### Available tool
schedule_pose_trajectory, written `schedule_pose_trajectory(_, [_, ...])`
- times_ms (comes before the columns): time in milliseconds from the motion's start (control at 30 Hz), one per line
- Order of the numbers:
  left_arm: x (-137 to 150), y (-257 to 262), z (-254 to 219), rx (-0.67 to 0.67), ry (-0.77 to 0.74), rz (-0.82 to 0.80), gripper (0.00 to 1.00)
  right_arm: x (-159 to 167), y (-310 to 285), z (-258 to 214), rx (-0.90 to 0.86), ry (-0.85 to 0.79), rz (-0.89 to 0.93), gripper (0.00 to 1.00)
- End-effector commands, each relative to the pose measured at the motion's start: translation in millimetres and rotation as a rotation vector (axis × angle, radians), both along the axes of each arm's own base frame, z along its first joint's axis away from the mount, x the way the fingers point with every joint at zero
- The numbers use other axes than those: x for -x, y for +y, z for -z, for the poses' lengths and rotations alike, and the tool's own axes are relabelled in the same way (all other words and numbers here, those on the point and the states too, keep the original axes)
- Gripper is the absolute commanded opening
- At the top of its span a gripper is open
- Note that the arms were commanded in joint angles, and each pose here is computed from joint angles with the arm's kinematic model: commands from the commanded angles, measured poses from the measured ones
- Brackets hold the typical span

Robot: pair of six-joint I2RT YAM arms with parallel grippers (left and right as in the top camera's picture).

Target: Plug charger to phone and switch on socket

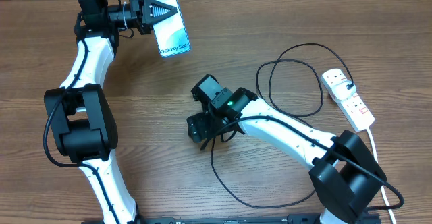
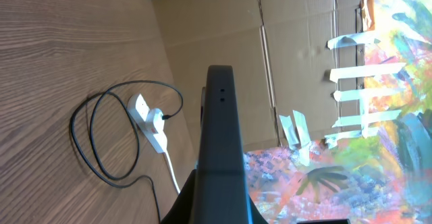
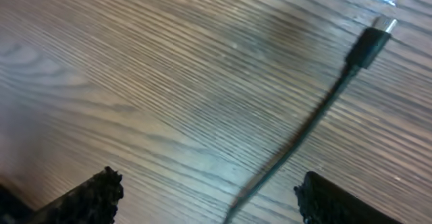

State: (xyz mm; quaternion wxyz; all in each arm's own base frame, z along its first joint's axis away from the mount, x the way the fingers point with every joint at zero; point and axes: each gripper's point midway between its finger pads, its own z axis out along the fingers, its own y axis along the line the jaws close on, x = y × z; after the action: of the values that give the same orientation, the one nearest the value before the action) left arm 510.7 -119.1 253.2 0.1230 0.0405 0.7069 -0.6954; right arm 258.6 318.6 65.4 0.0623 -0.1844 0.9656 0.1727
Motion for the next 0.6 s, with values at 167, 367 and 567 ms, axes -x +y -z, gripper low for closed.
schedule_pose_trajectory(167, [6, -4, -11, 0.002, -0.023, 0.029, 0.04, -24, -30, 11, 0.174, -0.095, 0.170, 0.66])
schedule_pose_trajectory(367, [6, -4, -11, 0.002, -0.022, 0.029, 0.04, -14, -41, 48, 0.354, -0.115, 0.160, 0.64])
schedule_pose_trajectory(567, [6, -4, -11, 0.002, -0.021, 0.029, 0.04, -11, -31, 58, 0.350, -0.081, 0.134, 0.56])
